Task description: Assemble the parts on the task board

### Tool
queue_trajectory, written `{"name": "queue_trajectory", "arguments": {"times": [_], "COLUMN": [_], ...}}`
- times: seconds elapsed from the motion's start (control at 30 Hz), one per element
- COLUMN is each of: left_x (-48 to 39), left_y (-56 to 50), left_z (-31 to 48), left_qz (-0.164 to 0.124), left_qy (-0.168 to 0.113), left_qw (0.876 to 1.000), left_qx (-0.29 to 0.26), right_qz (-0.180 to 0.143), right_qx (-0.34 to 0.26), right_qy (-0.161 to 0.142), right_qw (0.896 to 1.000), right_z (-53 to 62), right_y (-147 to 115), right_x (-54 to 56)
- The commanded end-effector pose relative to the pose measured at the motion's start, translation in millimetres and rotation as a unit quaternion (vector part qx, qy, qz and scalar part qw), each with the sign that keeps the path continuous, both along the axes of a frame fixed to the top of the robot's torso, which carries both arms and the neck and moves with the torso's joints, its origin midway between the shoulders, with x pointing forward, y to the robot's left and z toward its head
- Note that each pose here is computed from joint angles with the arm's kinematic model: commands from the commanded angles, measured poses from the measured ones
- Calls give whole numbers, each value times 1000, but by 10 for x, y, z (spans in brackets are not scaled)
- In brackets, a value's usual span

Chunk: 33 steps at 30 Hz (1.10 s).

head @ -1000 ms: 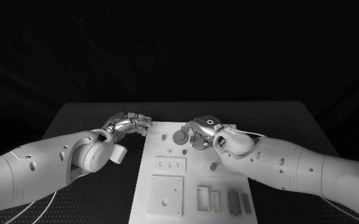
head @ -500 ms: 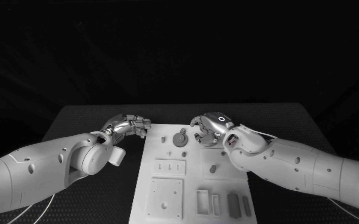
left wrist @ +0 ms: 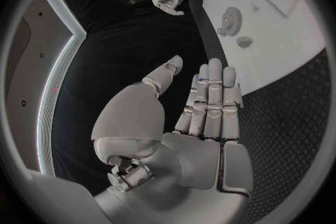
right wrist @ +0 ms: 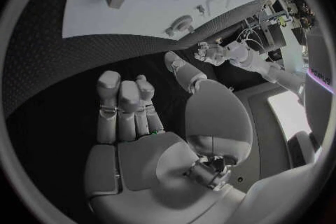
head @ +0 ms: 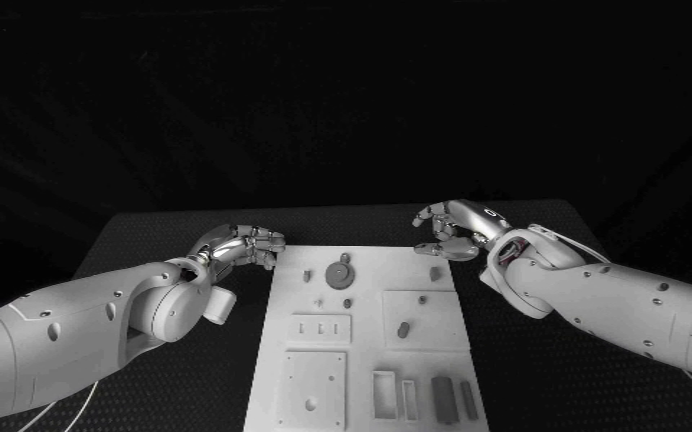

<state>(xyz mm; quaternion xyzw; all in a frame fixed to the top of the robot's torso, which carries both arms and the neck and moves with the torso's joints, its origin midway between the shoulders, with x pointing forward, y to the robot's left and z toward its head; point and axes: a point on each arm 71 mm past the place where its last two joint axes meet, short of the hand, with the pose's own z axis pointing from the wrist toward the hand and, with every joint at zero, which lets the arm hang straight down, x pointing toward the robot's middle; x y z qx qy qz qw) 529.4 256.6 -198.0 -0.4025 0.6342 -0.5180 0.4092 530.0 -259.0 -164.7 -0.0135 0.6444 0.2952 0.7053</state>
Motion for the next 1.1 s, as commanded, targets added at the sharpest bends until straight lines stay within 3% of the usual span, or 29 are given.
{"name": "queue_trajectory", "arguments": {"times": [0.03, 0.3, 0.47, 0.87, 1.1], "left_x": [3, 5, 12, 6, -1], "left_y": [-30, -44, -42, -49, -69], "left_z": [13, 2, -18, -47, -55], "left_qz": [-7, -10, -8, -10, -13], "left_qy": [-5, -4, -2, 1, 4], "left_qw": [1000, 1000, 1000, 1000, 1000], "left_qx": [-6, -6, -5, -5, -6], "right_qz": [34, 17, 8, 3, 12], "right_qx": [6, -10, -30, -34, -49], "right_qy": [34, 58, 52, 75, 78], "right_qw": [999, 998, 998, 997, 996], "right_z": [-36, -102, -193, -488, -572], "right_y": [-34, -309, -377, -370, -318], "right_x": [-31, -31, -23, -31, -51]}}
